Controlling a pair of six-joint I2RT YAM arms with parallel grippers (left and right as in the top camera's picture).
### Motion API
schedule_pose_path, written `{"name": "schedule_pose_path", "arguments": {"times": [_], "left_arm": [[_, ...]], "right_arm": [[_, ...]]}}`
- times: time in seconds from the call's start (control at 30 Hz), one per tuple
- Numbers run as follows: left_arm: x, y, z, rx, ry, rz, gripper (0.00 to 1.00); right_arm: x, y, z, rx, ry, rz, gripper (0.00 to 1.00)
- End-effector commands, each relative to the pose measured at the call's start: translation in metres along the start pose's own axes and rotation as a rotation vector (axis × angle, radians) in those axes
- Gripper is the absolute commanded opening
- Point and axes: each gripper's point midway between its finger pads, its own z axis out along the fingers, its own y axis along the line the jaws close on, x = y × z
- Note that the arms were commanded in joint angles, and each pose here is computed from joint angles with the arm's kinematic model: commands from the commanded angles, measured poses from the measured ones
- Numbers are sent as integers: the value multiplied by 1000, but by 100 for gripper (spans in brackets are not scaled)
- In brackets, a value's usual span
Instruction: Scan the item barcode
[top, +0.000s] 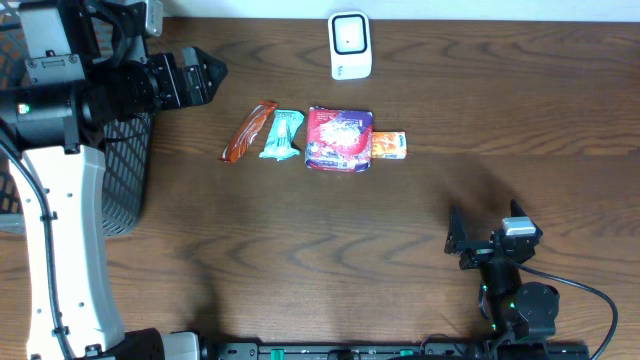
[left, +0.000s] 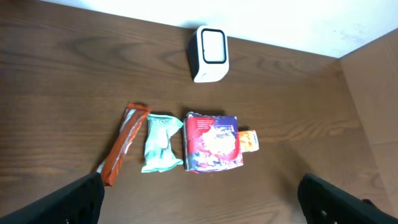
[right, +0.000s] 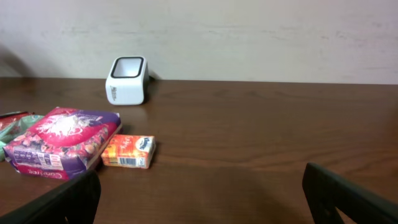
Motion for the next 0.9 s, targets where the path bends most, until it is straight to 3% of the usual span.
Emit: {"name": "schedule_pose_path", "arguments": {"times": [0.0, 0.87], "left_arm": [[-1, -5, 0, 34, 1, 1, 100], [-1, -5, 0, 34, 1, 1, 98]], "right_arm": [[0, -4, 0, 17, 1, 4, 99], [-7, -15, -1, 87, -29, -27, 99]]}}
